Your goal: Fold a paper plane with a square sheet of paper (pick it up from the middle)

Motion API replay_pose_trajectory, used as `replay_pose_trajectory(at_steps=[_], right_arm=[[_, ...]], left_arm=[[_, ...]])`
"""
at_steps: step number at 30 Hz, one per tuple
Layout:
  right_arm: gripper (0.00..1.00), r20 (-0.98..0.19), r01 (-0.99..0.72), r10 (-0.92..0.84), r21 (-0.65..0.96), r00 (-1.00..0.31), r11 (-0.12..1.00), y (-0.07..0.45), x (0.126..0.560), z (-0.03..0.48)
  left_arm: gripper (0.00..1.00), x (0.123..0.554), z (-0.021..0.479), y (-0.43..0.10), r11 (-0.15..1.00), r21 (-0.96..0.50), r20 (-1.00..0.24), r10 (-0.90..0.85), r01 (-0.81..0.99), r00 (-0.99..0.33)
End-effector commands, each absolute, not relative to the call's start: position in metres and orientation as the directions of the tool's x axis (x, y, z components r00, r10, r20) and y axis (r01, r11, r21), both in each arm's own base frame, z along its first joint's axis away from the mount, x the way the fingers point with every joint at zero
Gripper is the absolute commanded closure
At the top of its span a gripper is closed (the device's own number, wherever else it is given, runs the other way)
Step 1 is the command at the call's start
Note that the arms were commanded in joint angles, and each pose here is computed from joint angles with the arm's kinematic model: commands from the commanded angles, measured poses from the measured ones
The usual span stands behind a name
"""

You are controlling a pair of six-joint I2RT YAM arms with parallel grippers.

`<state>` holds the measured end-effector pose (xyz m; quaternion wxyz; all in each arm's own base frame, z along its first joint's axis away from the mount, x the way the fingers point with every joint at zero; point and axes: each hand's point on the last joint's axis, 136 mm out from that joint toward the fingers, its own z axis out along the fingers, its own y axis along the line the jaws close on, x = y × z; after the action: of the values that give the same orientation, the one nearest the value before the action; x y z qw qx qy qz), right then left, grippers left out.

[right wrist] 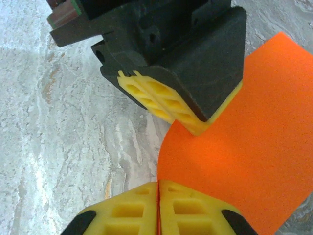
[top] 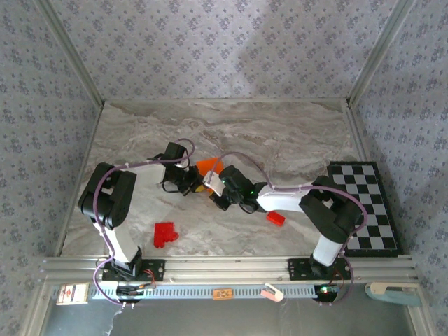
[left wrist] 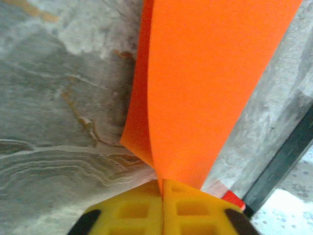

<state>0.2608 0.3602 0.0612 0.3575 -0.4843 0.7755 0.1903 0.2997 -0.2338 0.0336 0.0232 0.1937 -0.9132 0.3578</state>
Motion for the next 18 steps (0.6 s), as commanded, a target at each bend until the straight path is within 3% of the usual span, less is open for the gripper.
replay_pose_trajectory(at_steps=[1,8,18], right_arm=[[0.96,-0.73,-0.896,-0.612,0.001,-0.304,0.444,0.367,0.257,0.062],[0.99,-0.719,-0.889,-0.579,0.12,-0.384,0.441,0.371,0.246,0.061],[1.0,-0.696,-0.858,-0.529,0.262,-0.485,0.442,0.381,0.239,0.062]], left_arm=[[0.85,0.31,0.051,-0.214,0.69,-0.626,0.106,-0.387,-0.364,-0.916],[0.7,0.329,0.082,-0.195,0.683,-0.667,-0.013,-0.408,-0.296,-0.913],[0.73,0.351,0.071,-0.224,0.71,-0.667,-0.02,-0.32,-0.226,-0.947]])
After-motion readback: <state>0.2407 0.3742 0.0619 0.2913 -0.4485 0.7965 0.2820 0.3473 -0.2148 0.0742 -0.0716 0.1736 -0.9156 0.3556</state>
